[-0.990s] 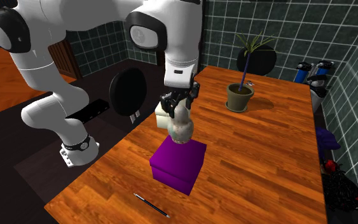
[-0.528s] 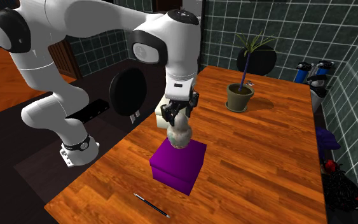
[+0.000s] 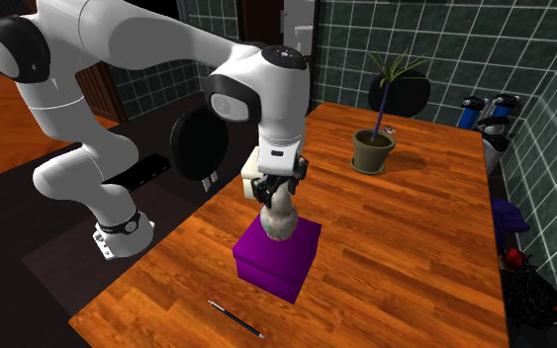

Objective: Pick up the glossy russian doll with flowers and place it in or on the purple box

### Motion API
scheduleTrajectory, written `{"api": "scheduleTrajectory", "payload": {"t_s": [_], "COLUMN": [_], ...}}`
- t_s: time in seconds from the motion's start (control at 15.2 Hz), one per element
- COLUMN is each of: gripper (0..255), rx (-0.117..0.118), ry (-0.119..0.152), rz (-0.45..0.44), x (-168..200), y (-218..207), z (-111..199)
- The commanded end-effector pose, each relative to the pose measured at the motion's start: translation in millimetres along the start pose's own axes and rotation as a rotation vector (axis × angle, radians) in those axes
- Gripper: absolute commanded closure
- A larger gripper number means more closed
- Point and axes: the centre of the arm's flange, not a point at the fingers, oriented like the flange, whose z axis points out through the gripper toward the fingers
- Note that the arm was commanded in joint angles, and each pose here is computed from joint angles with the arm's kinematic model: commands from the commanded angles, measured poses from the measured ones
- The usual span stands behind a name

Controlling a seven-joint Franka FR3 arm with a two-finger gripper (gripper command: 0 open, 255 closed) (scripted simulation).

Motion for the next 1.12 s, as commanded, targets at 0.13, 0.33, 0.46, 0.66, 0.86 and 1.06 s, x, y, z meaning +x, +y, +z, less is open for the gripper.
{"api": "scheduleTrajectory", "payload": {"t_s": [0.13,0.33,0.46,0.66,0.86,1.06], "gripper": [255,255,255,0,0,0], "rx": [0.001,0.001,0.001,0.001,0.001,0.001], "ry": [0.001,0.001,0.001,0.001,0.001,0.001], "rz": [0.000,0.000,0.000,0.000,0.000,0.000], "x": [2,2,2,2,2,2], "y": [1,1,1,1,1,1], "z": [14,14,14,14,14,-13]}}
